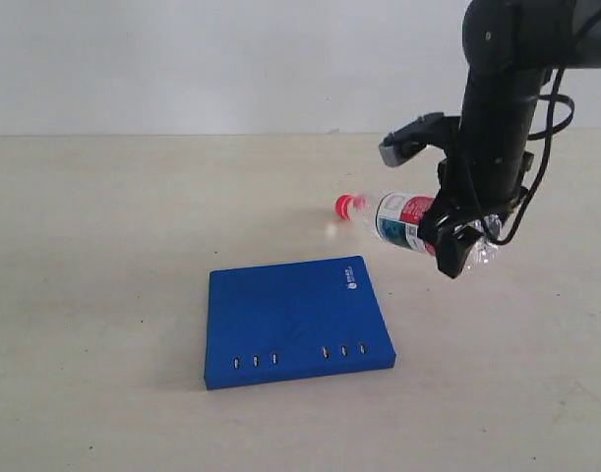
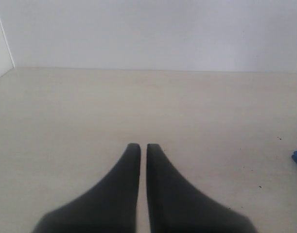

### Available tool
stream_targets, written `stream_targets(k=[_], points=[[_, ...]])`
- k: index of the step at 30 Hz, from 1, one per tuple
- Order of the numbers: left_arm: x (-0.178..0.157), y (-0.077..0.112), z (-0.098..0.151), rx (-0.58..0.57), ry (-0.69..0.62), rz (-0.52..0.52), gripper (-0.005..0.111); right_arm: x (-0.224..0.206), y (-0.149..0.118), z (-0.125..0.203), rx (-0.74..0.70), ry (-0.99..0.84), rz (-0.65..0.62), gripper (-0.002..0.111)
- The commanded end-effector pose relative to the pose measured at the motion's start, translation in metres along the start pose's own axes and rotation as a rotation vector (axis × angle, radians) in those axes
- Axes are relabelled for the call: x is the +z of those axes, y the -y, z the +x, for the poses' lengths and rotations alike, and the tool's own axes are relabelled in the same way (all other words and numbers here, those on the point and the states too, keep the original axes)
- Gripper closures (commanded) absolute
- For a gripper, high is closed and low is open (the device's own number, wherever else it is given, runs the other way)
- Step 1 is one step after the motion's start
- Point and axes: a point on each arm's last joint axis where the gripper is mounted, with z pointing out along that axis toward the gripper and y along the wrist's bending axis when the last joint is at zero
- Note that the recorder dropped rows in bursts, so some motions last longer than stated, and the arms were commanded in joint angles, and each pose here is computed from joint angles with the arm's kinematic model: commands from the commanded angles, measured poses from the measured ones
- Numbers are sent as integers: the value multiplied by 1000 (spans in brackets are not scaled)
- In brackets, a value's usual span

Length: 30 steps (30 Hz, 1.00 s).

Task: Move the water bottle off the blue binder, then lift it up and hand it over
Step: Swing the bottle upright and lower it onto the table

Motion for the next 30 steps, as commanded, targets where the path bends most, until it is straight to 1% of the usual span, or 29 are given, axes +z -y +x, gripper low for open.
stream_targets(k=[1, 3, 4, 6, 7, 8, 11, 13, 14, 15, 16, 17, 19, 20, 21, 24, 26, 30], points=[[0, 0, 1, 0, 0, 6, 102, 19, 3, 0, 23, -75, -3, 108], [0, 0, 1, 0, 0, 6, 102, 23, 6, 1, 11, -99, 22, 96], [0, 0, 1, 0, 0, 6, 102, 23, 8, 2, 3, -110, 45, 75], [0, 0, 1, 0, 0, 6, 102, 20, 10, 1, -6, -111, 77, 38], [0, 0, 1, 0, 0, 6, 102, 17, 9, -2, -2, -99, 83, 26], [0, 0, 1, 0, 0, 6, 102, 13, 6, -7, -13, -85, 96, 23], [0, 0, 1, 0, 0, 6, 102, 1, -4, -20, -54, -52, 146, 24], [0, 0, 1, 0, 0, 6, 102, -11, -9, -32, -48, -13, 232, 24], [0, 0, 1, 0, 0, 6, 102, -18, -11, -43, -37, 65, 292, 24], [0, 0, 1, 0, 0, 6, 102, -22, -13, -52, -25, 150, 320, 25], [0, 0, 1, 0, 0, 6, 102, -23, -14, -59, 3, 235, 321, 28], [0, 0, 1, 0, 0, 6, 102, -19, -17, -66, 10, 279, 302, 32], [0, 0, 1, 0, 0, 6, 102, -5, -18, -77, 12, 332, 282, 45], [0, 0, 1, 0, 0, 6, 102, 2, -17, -80, 19, 340, 283, 49], [0, 0, 1, 0, 0, 6, 102, 11, -15, -83, 25, 336, 293, 50], [0, 0, 1, 1, 0, 6, 102, 29, -10, -90, 60, 304, 317, 46], [0, 0, 1, 1, 0, 6, 102, 35, -8, -94, 62, 302, 312, 44], [0, 0, 1, 1, 0, 6, 102, 42, -8, -105, 74, 354, 295, 45]])
